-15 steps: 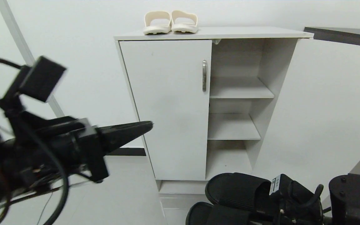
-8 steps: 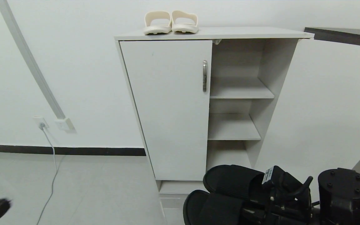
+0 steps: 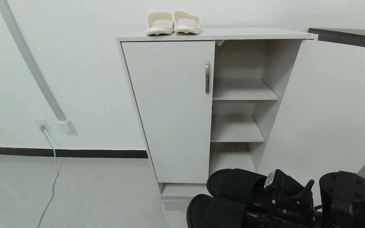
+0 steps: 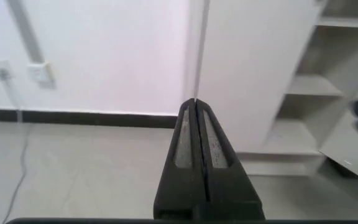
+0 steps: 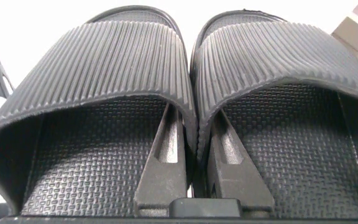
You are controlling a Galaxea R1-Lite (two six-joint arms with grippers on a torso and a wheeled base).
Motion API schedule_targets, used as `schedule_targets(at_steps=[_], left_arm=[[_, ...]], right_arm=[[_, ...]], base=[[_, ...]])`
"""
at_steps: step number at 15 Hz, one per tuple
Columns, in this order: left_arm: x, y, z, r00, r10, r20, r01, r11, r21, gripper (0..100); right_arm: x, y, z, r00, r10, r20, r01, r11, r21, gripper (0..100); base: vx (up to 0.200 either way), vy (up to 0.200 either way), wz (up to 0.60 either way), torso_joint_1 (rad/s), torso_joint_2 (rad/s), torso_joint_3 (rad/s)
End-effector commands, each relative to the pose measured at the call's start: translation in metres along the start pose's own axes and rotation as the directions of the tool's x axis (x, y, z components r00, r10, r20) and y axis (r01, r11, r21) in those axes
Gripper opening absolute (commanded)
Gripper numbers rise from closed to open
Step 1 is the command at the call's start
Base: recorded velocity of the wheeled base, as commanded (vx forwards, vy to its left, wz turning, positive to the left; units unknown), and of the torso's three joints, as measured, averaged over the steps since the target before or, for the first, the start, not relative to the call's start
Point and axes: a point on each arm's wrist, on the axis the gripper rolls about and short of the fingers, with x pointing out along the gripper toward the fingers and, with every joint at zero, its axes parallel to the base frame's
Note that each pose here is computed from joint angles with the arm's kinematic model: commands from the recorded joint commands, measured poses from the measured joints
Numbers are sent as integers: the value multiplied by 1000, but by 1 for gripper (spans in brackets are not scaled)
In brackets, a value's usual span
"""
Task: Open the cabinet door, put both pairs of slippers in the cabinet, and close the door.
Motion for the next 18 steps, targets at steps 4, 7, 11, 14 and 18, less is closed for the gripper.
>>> schedule_targets(at_steps=[4,7,11,14,18], left_arm=[[-1,-3,-32,996,84,-31,-84,996,12,0],[-3,-5,-34,999,-37,-22,39,996,74,0],[-3,-5,-35,999,-40,-22,42,996,79,0],[-3,-5,-34,999,-40,-21,42,996,79,0],[-3,-5,-34,999,-40,-21,42,996,76,0]], right_arm=[[0,1,-2,1000,3,-8,-3,1000,-1,0],[0,1,-2,1000,-2,-9,2,1000,-2,0],[21,7,2,982,-185,-26,186,982,28,0],[54,20,18,945,-326,16,318,931,178,0],[95,16,18,877,-481,4,463,845,268,0]], base=[[0,0,0,0,0,0],[0,0,0,0,0,0],[0,0,0,0,0,0],[0,0,0,0,0,0],[0,0,0,0,0,0]])
